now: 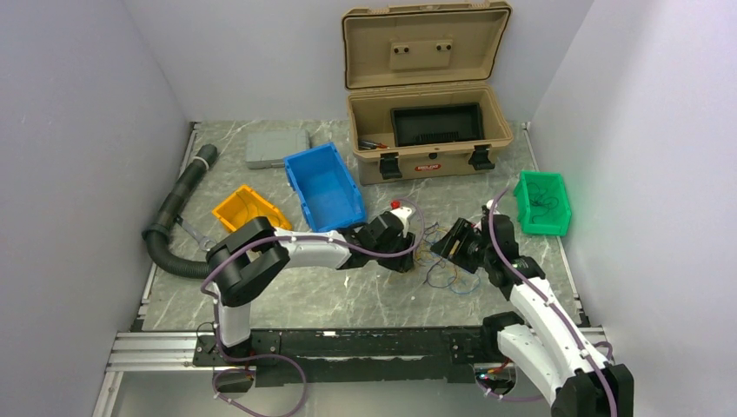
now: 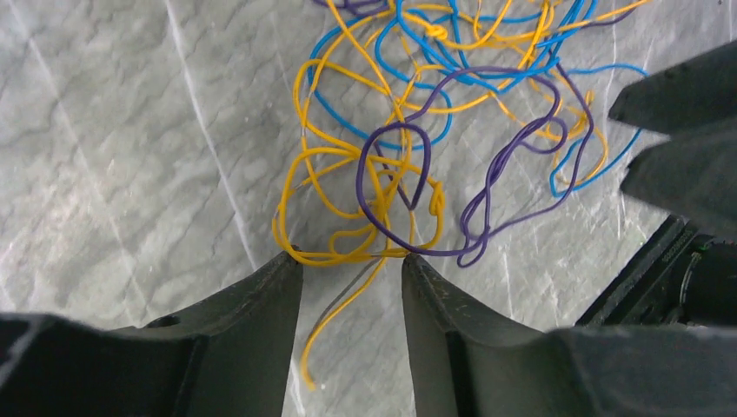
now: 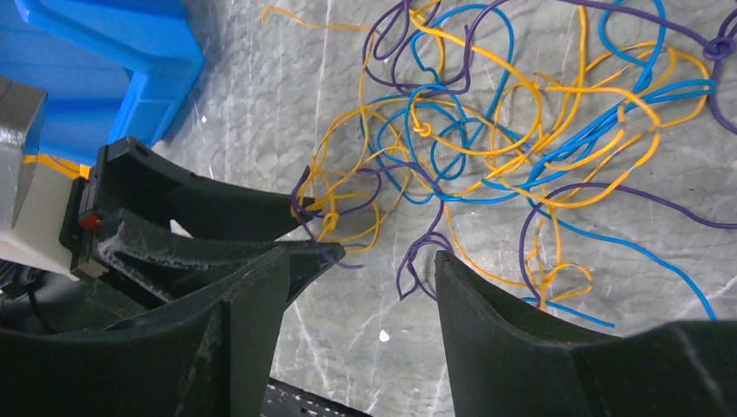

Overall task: Untangle the cables
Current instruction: Untie the cable.

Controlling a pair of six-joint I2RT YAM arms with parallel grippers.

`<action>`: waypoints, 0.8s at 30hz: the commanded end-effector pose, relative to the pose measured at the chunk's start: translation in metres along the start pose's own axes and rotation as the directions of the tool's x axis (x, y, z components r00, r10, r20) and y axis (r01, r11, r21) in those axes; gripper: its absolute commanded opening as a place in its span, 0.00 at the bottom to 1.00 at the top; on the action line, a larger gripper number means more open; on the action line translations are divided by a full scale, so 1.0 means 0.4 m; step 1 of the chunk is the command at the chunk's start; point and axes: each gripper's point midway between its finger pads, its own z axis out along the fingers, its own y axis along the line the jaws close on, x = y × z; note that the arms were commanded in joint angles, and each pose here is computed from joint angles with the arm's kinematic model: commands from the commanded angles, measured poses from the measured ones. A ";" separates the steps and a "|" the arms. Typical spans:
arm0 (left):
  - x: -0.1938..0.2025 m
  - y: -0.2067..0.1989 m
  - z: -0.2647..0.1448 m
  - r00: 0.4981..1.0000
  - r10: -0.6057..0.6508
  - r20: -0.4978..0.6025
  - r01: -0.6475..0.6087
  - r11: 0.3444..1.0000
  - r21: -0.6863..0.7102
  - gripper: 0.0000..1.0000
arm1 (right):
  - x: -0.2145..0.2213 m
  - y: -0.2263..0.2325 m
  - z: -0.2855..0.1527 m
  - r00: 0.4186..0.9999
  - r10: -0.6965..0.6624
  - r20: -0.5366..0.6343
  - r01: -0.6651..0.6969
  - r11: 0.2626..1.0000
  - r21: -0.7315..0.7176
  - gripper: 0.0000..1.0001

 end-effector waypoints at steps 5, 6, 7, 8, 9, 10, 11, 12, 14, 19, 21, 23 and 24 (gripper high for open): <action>-0.127 -0.036 0.023 0.977 0.140 0.160 -0.145 0.989 0.019 0.00 | 0.020 0.027 0.012 0.999 0.043 -0.021 -0.044 0.998 -0.048 0.64; -0.126 -0.035 0.017 0.974 0.155 0.163 -0.160 0.987 0.017 0.00 | 0.021 0.025 0.014 0.998 0.056 -0.019 -0.057 0.997 -0.046 0.63; -0.125 -0.034 0.011 0.970 0.171 0.174 -0.177 0.984 0.021 0.00 | 0.022 0.024 0.018 0.997 0.069 -0.019 -0.070 0.996 -0.046 0.62; -0.124 -0.036 0.002 0.966 0.179 0.188 -0.188 0.982 0.031 0.00 | 0.022 0.025 0.021 0.997 0.072 -0.016 -0.073 0.996 -0.053 0.61; -0.118 -0.037 -0.007 0.963 0.183 0.196 -0.195 0.980 0.046 0.00 | 0.024 0.027 0.025 0.997 0.074 -0.018 -0.075 0.995 -0.060 0.61; -0.114 -0.043 -0.017 0.960 0.187 0.206 -0.204 0.977 0.064 0.00 | 0.025 0.029 0.029 0.997 0.074 -0.021 -0.075 0.995 -0.069 0.61; -0.116 -0.052 -0.029 0.957 0.188 0.222 -0.211 0.974 0.083 0.00 | 0.027 0.030 0.035 0.997 0.073 -0.026 -0.075 0.995 -0.072 0.61; -0.111 -0.052 -0.035 0.957 0.188 0.222 -0.212 0.973 0.091 0.00 | 0.029 0.029 0.041 0.997 0.069 -0.031 -0.071 0.995 -0.072 0.61; -0.102 -0.051 -0.046 0.959 0.186 0.214 -0.210 0.973 0.095 0.00 | 0.026 0.028 0.051 0.997 0.063 -0.033 -0.065 0.996 -0.067 0.61; -0.087 -0.053 -0.096 0.963 0.187 0.195 -0.209 0.973 0.098 0.00 | 0.018 0.038 0.076 0.997 0.070 -0.033 -0.072 0.994 -0.085 0.62; -0.087 -0.050 -0.123 0.964 0.182 0.196 -0.203 0.975 0.092 0.00 | 0.016 0.036 0.087 0.997 0.072 -0.032 -0.075 0.994 -0.080 0.61; -0.082 -0.039 -0.149 0.965 0.182 0.189 -0.197 0.978 0.067 0.00 | 0.013 0.034 0.093 0.997 0.069 -0.033 -0.071 0.995 -0.073 0.61; -0.086 -0.030 -0.162 0.964 0.184 0.193 -0.196 0.980 0.044 0.00 | 0.010 0.032 0.095 0.997 0.065 -0.031 -0.067 0.996 -0.066 0.62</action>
